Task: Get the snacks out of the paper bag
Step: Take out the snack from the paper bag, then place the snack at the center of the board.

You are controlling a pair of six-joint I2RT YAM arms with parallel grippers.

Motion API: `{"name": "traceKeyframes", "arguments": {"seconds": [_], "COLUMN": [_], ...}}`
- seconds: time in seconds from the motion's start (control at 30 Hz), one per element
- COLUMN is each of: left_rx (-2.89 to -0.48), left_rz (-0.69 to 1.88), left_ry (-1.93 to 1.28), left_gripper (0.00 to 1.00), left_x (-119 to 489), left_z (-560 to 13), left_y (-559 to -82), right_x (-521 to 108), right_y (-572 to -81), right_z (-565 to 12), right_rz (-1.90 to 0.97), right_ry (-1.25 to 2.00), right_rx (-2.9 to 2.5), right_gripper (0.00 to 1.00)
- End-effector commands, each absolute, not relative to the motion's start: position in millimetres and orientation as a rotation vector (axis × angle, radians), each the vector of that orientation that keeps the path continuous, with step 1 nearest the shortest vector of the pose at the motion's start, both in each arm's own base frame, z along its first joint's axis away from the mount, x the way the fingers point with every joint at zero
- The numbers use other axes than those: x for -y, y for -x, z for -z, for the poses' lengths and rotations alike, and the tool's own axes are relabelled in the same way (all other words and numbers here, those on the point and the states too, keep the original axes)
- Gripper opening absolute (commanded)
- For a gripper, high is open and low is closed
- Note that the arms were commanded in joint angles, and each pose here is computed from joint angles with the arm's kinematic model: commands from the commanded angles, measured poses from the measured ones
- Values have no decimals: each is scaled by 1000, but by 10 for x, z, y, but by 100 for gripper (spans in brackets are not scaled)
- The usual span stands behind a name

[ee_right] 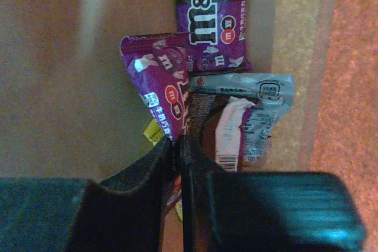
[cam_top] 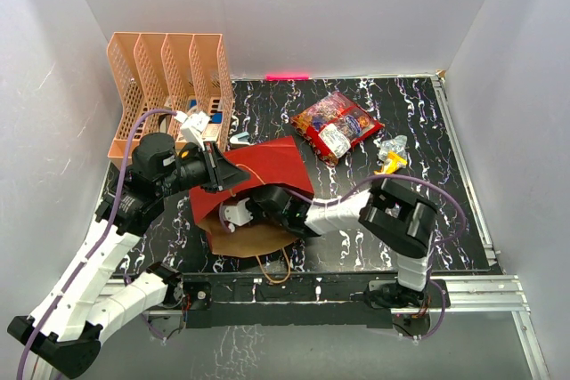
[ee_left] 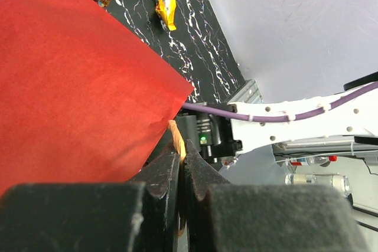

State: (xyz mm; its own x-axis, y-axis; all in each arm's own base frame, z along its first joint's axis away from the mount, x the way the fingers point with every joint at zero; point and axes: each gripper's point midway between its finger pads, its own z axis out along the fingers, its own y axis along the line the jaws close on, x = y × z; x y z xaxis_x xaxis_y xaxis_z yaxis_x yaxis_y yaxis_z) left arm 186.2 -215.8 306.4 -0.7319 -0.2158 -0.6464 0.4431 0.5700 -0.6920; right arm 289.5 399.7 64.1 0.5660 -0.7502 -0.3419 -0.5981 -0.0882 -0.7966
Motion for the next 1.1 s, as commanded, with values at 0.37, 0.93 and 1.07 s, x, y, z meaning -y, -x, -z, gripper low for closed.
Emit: {"name": "traceKeyframes", "arguments": {"seconds": [0.37,0.93,1.07], "left_rx": [-2027,-2029,-2032], "left_rz": [1178,1198,1199], "left_ry": [-217,-216,-216], "left_gripper": [0,0,0], "left_x": [2142,2203,2209], "left_z": [-3256,-3206,-3214], "left_y": [-1840,-1902,-1907], "right_x": [-3853,-3157,-2720], "right_y": [-1744,-1178,-1814], "right_z": [-1484,-3329,-3772], "right_rz": [-500,-847,-638], "right_ry": [1762,1277,784], "right_rx": [-1110,-1068,-1199], "right_gripper": [10,7,7]}}
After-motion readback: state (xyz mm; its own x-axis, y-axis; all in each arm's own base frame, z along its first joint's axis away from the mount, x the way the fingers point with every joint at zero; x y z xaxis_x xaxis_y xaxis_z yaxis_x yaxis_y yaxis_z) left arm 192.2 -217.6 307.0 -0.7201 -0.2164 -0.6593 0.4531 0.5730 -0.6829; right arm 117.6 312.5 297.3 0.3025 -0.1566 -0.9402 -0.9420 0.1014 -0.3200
